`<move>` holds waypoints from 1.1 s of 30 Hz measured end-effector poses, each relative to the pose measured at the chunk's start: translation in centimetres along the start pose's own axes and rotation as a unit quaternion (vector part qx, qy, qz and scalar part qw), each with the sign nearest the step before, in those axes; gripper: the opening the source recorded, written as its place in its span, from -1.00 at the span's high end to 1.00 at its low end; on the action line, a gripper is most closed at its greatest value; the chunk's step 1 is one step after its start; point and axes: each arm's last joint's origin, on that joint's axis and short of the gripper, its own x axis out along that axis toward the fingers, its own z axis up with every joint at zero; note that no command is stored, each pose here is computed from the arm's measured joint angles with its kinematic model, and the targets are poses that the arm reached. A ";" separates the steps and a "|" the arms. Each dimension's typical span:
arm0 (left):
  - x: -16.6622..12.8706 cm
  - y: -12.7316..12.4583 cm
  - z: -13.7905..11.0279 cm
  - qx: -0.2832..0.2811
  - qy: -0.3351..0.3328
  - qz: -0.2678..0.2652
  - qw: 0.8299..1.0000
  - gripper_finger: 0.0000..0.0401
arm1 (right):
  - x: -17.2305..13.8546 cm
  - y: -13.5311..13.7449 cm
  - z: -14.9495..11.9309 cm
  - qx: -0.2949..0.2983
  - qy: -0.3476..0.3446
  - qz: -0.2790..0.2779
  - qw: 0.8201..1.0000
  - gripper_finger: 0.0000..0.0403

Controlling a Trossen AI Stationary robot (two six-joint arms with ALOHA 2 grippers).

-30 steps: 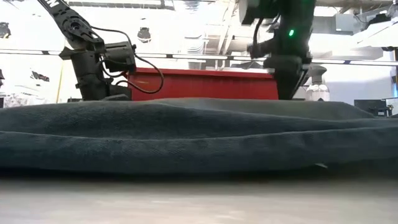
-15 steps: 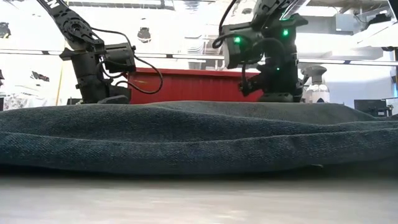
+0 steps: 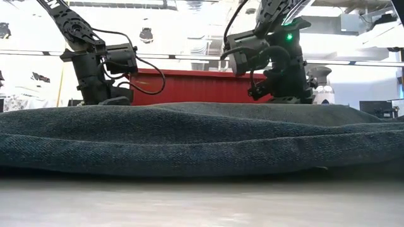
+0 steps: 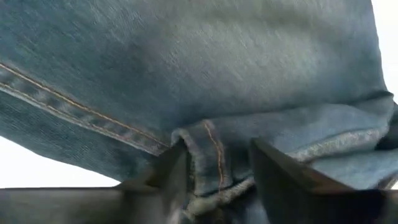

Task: Fold Laundry from Bin
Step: Fold the blue denim pants

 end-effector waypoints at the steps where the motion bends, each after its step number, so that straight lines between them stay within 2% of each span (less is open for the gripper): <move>1: 0.0 0.0 0.0 0.001 -0.001 0.000 1.000 1.00 | 0.0 0.0 0.0 0.001 0.001 0.001 1.000 0.20; 5: 0.0 0.0 0.0 0.008 -0.002 0.001 1.000 1.00 | 0.0 0.0 0.1 -0.002 0.001 0.002 1.000 0.78; 6: 0.0 0.0 0.0 0.009 -0.002 0.001 1.000 1.00 | 0.0 0.0 0.0 -0.006 0.000 0.002 1.000 0.87; 11: 0.1 -0.1 0.2 0.014 -0.012 -0.001 1.000 1.00 | -1.3 0.0 -0.4 -0.031 0.017 0.004 0.999 0.88; 16: 0.1 -0.1 0.3 0.013 -0.021 0.005 1.000 1.00 | -5.8 -0.4 -2.4 -0.076 0.014 0.015 0.997 0.88; 23: 0.0 0.0 0.1 0.015 -0.008 0.011 1.000 1.00 | -10.5 0.2 -6.5 -0.085 0.006 0.151 0.985 0.88; 25: 0.0 0.1 0.0 0.018 -0.002 0.016 1.000 1.00 | -11.2 0.8 -8.0 -0.079 0.014 0.170 0.982 0.88; 28: 0.0 0.2 -0.2 0.029 0.006 0.020 0.999 1.00 | -12.1 1.4 -10.6 -0.081 0.046 0.180 0.979 0.88; 29: 0.0 0.2 -0.2 0.032 0.008 0.021 0.999 1.00 | -12.3 1.3 -11.7 -0.080 0.067 0.175 0.979 0.88; 31: 0.0 0.2 -0.2 0.037 0.010 0.023 0.999 1.00 | -12.6 0.7 -13.8 -0.060 0.108 0.129 0.984 0.88; 33: 0.0 0.2 -0.2 0.040 0.010 0.023 0.999 1.00 | -13.0 0.4 -15.0 -0.041 0.104 0.131 0.985 0.88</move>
